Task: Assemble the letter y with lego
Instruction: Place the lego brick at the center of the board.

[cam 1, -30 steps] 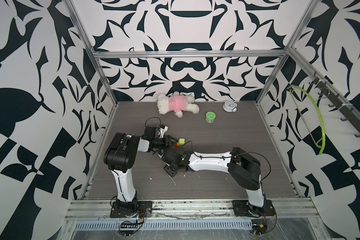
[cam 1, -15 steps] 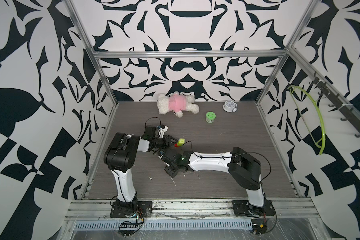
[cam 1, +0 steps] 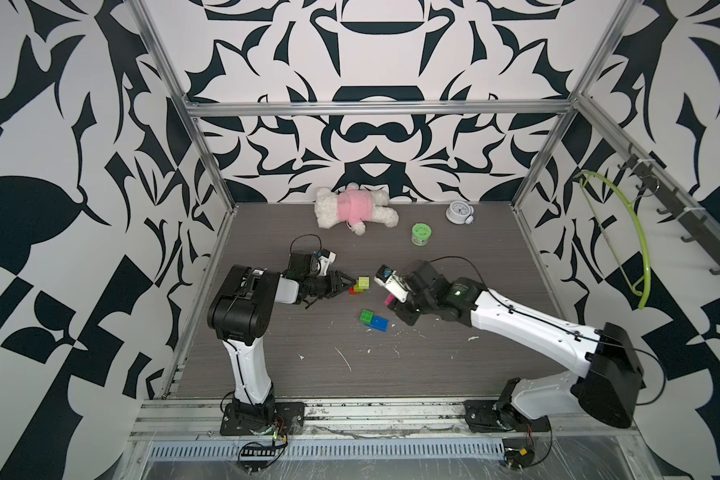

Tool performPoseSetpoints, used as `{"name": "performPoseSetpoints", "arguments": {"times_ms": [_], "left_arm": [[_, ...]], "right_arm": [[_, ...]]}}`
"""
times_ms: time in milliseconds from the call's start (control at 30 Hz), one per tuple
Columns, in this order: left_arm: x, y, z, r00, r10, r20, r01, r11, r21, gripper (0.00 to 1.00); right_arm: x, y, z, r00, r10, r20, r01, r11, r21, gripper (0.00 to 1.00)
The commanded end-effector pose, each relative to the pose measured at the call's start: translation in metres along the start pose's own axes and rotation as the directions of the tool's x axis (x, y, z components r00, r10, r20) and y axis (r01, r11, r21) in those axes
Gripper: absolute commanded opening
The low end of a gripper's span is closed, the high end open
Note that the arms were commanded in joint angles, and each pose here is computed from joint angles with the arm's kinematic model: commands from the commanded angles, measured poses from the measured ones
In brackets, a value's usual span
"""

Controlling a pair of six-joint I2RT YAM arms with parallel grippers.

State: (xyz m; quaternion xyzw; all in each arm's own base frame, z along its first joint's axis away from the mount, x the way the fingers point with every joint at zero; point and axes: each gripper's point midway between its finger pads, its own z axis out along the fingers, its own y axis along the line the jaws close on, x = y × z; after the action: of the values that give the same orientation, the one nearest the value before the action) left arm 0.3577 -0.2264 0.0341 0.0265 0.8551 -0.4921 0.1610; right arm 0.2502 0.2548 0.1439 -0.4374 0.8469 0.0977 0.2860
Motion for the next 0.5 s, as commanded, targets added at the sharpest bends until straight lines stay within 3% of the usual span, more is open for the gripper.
{"name": "performPoseSetpoints", "arguments": {"times_ms": [0, 133, 467], "left_arm": [[0.065, 0.076, -0.002, 0.967, -0.237, -0.095, 0.202, 0.937, -0.285, 0.51], [0.066, 0.077, -0.002, 0.967, -0.238, -0.095, 0.202, 0.936, -0.287, 0.51], [0.065, 0.076, -0.002, 0.967, -0.236, -0.095, 0.201, 0.937, -0.284, 0.51]], "right_arm": [[0.053, -0.004, 0.004, 0.982, -0.129, -0.139, 0.117, 0.989, -0.087, 0.23], [0.084, -0.021, 0.02, 0.958, -0.143, -0.25, 0.12, 0.987, -0.104, 0.23], [0.098, -0.013, 0.056, 0.932, -0.18, -0.316, 0.115, 0.97, -0.214, 0.3]]}}
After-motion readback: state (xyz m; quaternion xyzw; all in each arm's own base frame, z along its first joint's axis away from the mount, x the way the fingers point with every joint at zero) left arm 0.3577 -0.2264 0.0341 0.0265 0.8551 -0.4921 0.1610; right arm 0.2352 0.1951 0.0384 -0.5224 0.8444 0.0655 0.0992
